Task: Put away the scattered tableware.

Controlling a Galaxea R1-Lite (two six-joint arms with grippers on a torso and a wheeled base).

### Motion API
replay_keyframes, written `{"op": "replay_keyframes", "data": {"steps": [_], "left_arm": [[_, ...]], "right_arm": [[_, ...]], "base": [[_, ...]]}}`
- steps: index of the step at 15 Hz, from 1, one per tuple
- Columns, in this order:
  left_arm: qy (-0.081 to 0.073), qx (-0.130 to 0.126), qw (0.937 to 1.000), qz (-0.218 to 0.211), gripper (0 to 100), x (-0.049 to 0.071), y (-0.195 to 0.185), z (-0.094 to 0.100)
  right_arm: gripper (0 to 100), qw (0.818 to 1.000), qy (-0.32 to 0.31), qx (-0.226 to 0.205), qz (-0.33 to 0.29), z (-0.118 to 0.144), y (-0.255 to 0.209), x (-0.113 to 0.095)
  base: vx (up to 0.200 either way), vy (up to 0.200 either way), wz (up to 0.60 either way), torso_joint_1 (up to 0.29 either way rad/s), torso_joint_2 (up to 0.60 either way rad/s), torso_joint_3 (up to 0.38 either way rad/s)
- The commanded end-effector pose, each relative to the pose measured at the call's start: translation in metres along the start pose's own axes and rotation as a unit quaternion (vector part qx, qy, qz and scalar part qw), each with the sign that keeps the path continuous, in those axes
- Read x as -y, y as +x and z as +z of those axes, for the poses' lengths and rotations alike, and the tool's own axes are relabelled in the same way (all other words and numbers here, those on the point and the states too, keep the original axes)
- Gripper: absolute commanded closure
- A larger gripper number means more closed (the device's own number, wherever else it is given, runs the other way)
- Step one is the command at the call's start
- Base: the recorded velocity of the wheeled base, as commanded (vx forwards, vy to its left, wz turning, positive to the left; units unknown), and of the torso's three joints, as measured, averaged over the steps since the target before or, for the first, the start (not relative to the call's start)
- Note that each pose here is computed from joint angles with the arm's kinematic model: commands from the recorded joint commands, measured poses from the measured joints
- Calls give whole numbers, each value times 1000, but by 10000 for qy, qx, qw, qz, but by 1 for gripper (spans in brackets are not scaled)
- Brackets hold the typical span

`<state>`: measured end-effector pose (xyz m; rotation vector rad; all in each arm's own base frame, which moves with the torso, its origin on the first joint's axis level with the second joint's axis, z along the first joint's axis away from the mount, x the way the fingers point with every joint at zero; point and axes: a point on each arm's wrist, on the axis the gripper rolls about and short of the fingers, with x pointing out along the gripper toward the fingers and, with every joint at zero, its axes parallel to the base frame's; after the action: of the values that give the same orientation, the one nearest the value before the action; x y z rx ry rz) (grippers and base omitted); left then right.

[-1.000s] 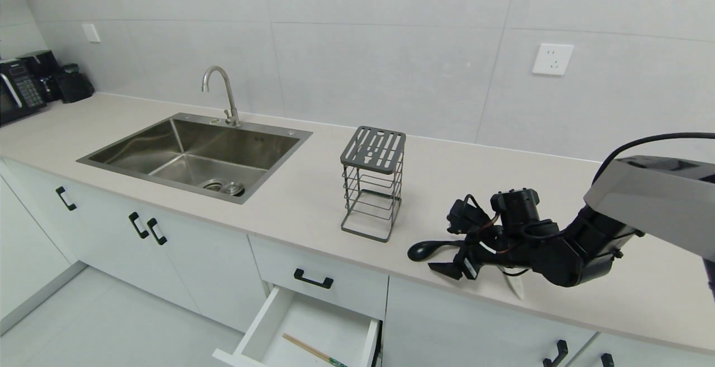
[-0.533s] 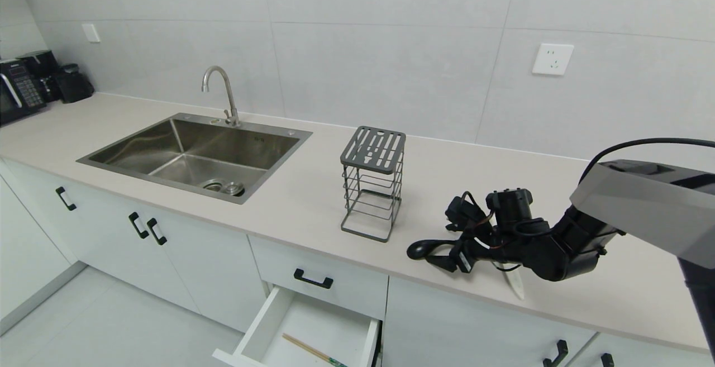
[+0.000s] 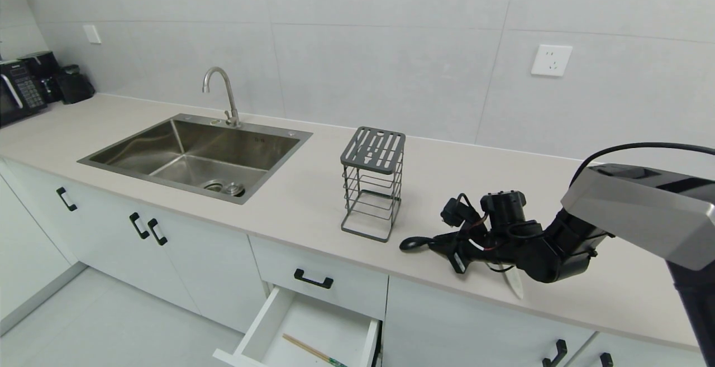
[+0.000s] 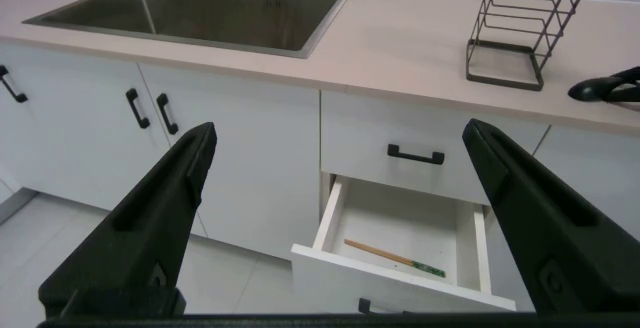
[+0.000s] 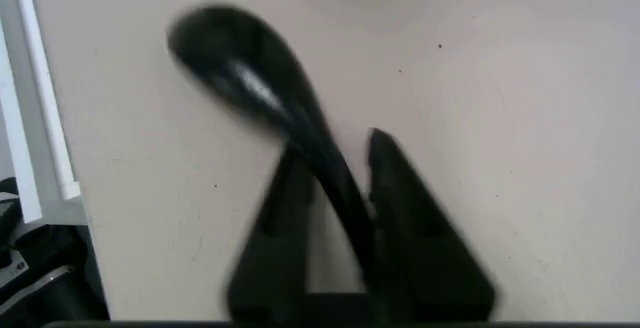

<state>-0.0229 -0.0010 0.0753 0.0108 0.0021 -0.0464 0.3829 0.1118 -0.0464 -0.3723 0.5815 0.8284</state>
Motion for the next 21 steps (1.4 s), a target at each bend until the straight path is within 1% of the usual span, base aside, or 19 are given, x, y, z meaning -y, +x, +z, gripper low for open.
{"op": "replay_keyframes", "data": {"steps": [1,3,6,8,10,11,12,13,14,15,16,19,21], "left_arm": [[-1,-4,10000,2,0,0,0,0],[7,-11,10000,2,0,0,0,0],[7,-11,10000,2,0,0,0,0],[7,-4,10000,2,0,0,0,0],[0,4,10000,2,0,0,0,0],[7,-4,10000,2,0,0,0,0],[7,-4,10000,2,0,0,0,0],[-1,-4,10000,2,0,0,0,0],[-1,-4,10000,2,0,0,0,0],[0,4,10000,2,0,0,0,0],[-1,-4,10000,2,0,0,0,0],[7,-4,10000,2,0,0,0,0],[7,-4,10000,2,0,0,0,0]], "right_arm": [[100,10000,24,-42,0,-2,-1,0],[100,9999,-47,130,-97,6,-8,2],[100,9996,-112,220,-140,15,-22,-2],[100,9993,-167,281,-199,23,-34,-8],[100,9986,-141,427,-284,35,-53,-22],[100,9985,-127,449,-289,35,-63,-31],[100,9985,-127,449,-289,35,-63,-31],[100,9986,-162,439,-236,39,-78,-56],[100,9985,-211,466,-186,44,-83,-66],[100,9979,-286,577,-71,55,-89,-85],[100,9973,-318,662,5,63,-93,-99],[100,9956,-288,870,169,72,-109,-128],[100,9953,-293,906,172,71,-119,-132]], "base": [[0,0,0,0,0,0],[0,0,0,0,0,0],[0,0,0,0,0,0],[0,0,0,0,0,0],[0,0,0,0,0,0],[0,0,0,0,0,0],[0,0,0,0,0,0],[0,0,0,0,0,0],[0,0,0,0,0,0],[0,0,0,0,0,0],[0,0,0,0,0,0],[0,0,0,0,0,0],[0,0,0,0,0,0]]}}
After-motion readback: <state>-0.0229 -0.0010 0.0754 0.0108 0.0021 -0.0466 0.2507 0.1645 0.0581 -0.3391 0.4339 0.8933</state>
